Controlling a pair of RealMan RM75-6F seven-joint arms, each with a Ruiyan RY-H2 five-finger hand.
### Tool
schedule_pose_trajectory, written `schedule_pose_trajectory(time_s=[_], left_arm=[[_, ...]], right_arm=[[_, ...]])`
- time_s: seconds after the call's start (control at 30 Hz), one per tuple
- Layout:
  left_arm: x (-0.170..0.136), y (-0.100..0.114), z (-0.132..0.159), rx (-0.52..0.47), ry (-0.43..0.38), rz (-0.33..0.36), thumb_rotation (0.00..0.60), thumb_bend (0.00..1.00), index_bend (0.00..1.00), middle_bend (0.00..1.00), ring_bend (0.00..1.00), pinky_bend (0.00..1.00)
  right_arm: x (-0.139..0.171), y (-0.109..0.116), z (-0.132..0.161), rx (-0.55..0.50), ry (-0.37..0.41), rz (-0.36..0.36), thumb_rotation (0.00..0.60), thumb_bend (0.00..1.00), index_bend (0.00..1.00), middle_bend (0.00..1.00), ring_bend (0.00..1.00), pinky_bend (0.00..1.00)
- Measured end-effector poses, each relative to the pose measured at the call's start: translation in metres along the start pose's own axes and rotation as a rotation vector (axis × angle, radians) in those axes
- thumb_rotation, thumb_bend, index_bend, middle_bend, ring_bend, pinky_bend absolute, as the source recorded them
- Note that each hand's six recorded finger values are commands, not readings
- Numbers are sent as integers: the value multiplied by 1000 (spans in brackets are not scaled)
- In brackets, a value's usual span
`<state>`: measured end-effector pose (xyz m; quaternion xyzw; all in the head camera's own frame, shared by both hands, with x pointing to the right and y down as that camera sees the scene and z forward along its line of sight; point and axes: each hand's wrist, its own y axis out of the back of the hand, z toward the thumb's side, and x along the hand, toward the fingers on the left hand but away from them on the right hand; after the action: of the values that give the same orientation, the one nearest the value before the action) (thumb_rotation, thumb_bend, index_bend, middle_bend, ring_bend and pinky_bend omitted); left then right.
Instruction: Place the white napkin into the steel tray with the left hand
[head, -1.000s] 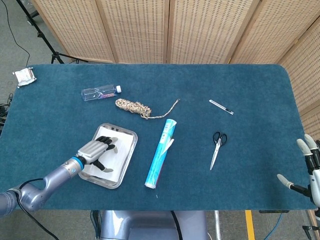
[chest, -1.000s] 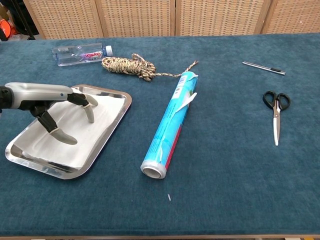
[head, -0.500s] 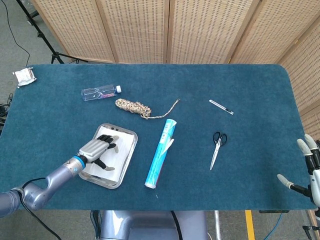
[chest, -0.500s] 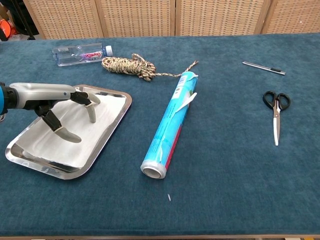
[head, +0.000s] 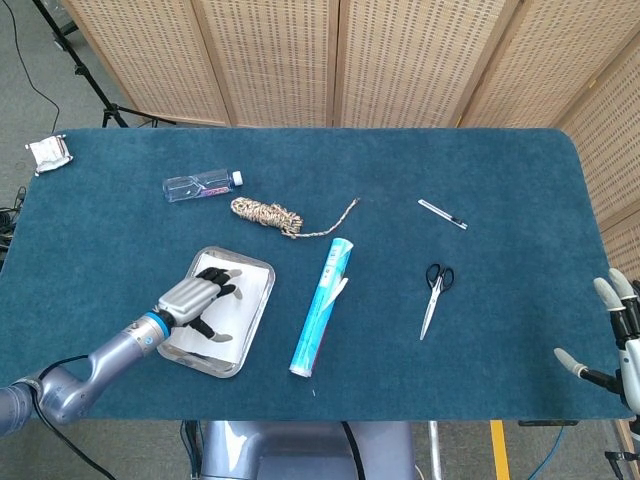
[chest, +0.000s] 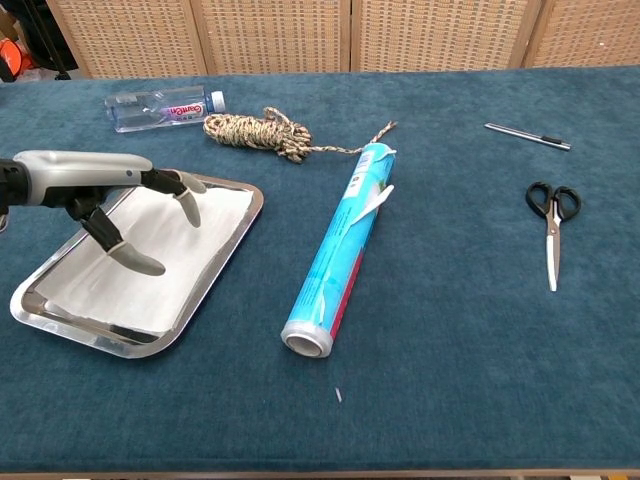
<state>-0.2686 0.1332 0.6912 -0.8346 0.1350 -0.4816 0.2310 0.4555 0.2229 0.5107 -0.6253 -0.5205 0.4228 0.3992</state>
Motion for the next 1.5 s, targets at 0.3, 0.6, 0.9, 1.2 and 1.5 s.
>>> schedule_pose_trajectory(time_s=[0.3,0.6,0.9,1.2,1.5], left_arm=[[-14,19,12,-13,-44,45,387,125,275,71,0,57],[-23,2,30,-7,-102,-10,387,114,267,72,0,57],[-30,-16,36,0,-106,-84,386,113,265,72,0,57],[-46,-16,30,6,-91,-100,385,113,265,72,0,57],[-57,-20,33,-20,-95,-143,385,113,265,72,0,64]], right_arm=[[0,1,0,-3,-1,-5,600,0,1,0,0,0],[1,2,0,-4,-1,-6,600,0,1,0,0,0],[1,3,-2,-6,-4,-8,600,0,1,0,0,0],[1,3,-1,-4,-3,-8,600,0,1,0,0,0],[1,1,0,0,-1,-4,600,0,1,0,0,0]])
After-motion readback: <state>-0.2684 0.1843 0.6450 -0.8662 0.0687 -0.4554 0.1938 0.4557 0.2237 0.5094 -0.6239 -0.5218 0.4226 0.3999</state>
